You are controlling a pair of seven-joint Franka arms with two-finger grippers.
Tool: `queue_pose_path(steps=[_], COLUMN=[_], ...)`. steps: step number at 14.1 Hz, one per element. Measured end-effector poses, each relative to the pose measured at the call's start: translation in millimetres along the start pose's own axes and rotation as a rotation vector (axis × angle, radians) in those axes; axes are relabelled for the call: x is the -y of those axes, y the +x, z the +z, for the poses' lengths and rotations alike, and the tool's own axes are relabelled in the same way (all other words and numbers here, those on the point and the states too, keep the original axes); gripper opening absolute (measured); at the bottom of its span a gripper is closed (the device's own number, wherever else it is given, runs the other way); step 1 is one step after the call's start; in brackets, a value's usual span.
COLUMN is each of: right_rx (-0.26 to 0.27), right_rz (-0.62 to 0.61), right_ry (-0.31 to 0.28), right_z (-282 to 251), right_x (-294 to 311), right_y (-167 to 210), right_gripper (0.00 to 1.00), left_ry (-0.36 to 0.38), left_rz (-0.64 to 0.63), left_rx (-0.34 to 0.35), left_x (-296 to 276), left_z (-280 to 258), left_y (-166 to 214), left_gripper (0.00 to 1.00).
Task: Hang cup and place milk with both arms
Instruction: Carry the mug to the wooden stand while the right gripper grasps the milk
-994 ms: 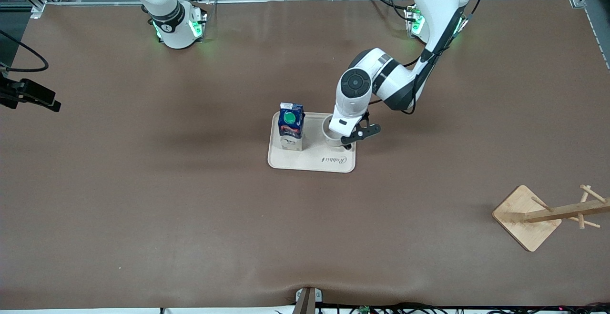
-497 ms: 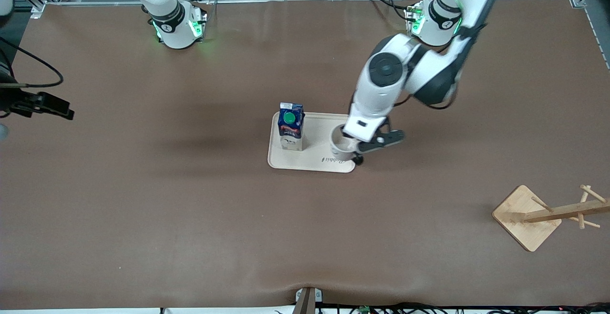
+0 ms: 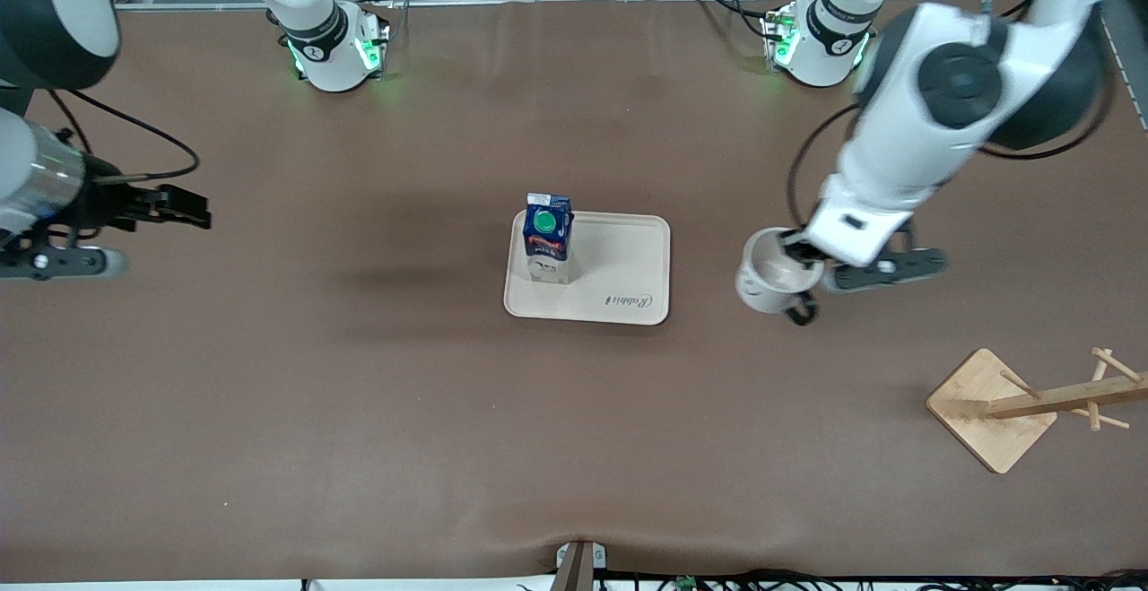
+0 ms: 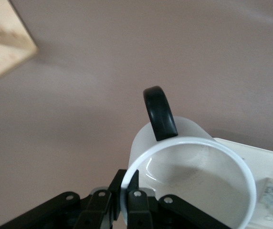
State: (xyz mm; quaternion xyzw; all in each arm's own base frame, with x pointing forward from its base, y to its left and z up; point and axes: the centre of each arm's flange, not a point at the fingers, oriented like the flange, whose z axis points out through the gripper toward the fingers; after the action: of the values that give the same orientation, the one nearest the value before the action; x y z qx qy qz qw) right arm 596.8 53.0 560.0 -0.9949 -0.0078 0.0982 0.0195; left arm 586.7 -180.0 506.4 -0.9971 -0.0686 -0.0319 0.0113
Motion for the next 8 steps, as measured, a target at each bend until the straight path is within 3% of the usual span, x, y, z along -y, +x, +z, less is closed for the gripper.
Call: queue_pose_path(steps=[3, 8], right_rx=[0.049, 0.036], right_rz=[0.049, 0.135], right_ry=[0.092, 0.073], right_z=[25.4, 61.8], right_x=[29.6, 144.4], right_y=[11.2, 12.4], right_gripper=[1.0, 1.0], left_ry=[0.006, 0.022], left_rz=[0.044, 0.131], left_rx=[-0.015, -0.019], left_x=[66.7, 182.8], left_z=[-9.9, -12.3], left_y=[22.6, 48.2], left_gripper=[0.07, 0.07])
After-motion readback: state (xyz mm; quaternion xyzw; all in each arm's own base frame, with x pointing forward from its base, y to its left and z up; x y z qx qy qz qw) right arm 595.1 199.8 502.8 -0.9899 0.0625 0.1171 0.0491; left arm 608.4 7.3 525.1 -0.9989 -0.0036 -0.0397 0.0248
